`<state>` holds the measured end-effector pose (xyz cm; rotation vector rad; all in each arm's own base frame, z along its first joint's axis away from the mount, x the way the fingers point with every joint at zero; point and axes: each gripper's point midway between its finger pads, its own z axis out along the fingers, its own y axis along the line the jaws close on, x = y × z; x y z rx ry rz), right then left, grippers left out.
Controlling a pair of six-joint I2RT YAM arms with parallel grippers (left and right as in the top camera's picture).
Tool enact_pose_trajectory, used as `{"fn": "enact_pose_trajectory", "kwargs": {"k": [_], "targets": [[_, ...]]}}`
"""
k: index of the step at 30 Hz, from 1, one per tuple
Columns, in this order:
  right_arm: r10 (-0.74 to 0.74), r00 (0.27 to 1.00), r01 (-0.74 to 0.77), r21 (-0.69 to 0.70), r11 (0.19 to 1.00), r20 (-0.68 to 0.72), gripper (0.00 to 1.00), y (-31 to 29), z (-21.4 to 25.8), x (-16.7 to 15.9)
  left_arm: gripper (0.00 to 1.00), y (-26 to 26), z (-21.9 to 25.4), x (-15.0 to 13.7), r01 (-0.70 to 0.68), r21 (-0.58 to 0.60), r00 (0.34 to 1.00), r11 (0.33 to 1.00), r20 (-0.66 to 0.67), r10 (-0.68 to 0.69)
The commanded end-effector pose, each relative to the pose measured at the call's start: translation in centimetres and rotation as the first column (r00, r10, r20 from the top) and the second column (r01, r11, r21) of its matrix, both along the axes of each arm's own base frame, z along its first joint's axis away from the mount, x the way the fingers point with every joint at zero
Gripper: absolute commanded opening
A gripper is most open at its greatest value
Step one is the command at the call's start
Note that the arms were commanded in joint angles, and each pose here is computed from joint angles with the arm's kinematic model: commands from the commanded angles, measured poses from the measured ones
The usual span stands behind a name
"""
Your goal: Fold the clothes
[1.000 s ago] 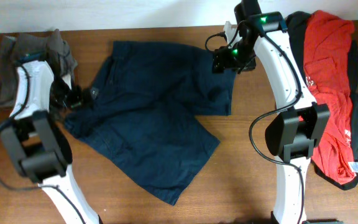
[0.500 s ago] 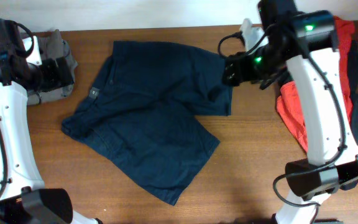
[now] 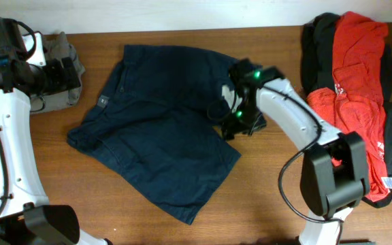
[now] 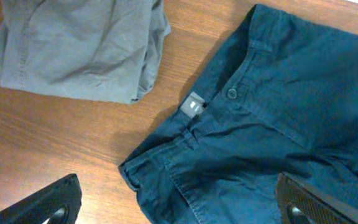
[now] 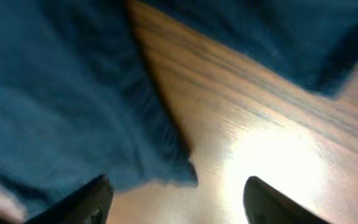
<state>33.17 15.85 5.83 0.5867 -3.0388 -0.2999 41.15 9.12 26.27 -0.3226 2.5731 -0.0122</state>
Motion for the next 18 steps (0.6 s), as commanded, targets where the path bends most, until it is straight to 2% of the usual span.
{"fn": "enact_pose_trajectory", "kwargs": {"k": [1,6,8,10,11,12,18], "targets": [[0.089,0.996,-0.089,0.012,0.996,0.01,0.64,0.0,-2.4,-1.0,0.99,-0.1,-0.6,0.5,0.028,-0.008,1.0,1.0,-0.008,-0.028],[0.202,0.978,-0.206,0.082,0.975,0.057,0.57,0.8,-4.8,-1.7,0.99,-0.1,-0.7,0.6,0.028,-0.008,1.0,1.0,-0.009,-0.028],[0.218,0.973,-0.225,0.098,0.969,0.073,0.51,1.0,-5.3,-1.7,0.99,-0.1,-0.9,0.6,0.028,-0.009,1.0,1.0,-0.014,-0.028],[0.225,0.971,-0.233,0.123,0.965,0.076,0.36,1.4,-5.3,-1.8,0.99,-0.1,-1.2,0.7,0.027,-0.012,0.999,1.0,-0.021,-0.028],[0.224,0.971,-0.233,0.129,0.964,0.078,0.24,1.5,-5.3,-1.8,0.99,-0.1,-1.4,0.7,0.027,-0.013,0.999,1.0,-0.026,-0.028],[0.223,0.972,-0.231,0.13,0.964,0.079,0.04,1.6,-5.2,-1.8,0.99,-0.1,-1.8,0.8,0.028,-0.016,0.999,0.999,-0.037,-0.029],[0.124,0.99,-0.132,0.124,0.983,0.074,0.04,-1.0,-5.3,-0.4,0.99,-0.1,-3.7,1.3,0.031,-0.03,0.996,0.999,-0.087,-0.033]]}}
